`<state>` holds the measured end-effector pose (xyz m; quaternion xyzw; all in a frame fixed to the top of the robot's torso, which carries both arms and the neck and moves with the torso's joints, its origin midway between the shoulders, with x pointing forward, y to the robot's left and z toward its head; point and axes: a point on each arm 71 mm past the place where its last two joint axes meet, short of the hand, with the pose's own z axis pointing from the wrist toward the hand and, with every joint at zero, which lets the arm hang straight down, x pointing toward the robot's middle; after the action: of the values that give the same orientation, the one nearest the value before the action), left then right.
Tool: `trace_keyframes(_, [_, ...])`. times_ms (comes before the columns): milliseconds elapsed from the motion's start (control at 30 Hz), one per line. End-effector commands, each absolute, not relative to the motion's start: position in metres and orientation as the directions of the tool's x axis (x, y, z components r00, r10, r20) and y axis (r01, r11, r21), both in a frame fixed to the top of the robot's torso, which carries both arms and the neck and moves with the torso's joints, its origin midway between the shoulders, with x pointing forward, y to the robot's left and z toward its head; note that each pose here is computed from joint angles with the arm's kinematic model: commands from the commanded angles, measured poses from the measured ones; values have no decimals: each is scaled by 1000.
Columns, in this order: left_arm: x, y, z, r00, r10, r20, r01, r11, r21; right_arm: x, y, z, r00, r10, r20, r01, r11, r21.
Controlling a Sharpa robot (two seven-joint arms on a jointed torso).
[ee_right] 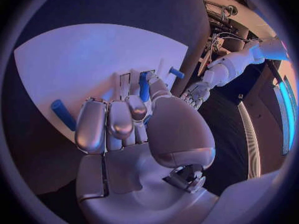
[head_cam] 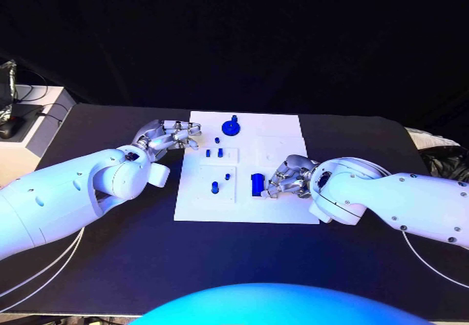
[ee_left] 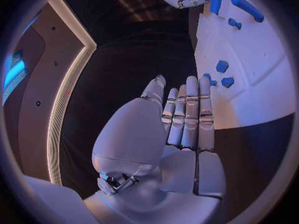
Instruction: Assemble the parts on the task board
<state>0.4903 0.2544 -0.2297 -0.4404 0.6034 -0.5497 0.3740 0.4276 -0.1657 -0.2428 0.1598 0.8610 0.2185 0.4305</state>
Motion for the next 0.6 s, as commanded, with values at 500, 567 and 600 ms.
trace_keyframes(500, [489,252,-230,-347,-937,44,-120,-2,-993,424,-168,-242,-570,473,-672,75,844,531])
trace_keyframes(567, [489,252,-230,-347,-937,44,-120,-2,-993,422,-170,-241,-568,485,-665,75,835,545])
trace_keyframes(600, [489,252,-230,-347,-937,44,-120,-2,-993,422,-171,-240,-567,492,-660,75,829,554])
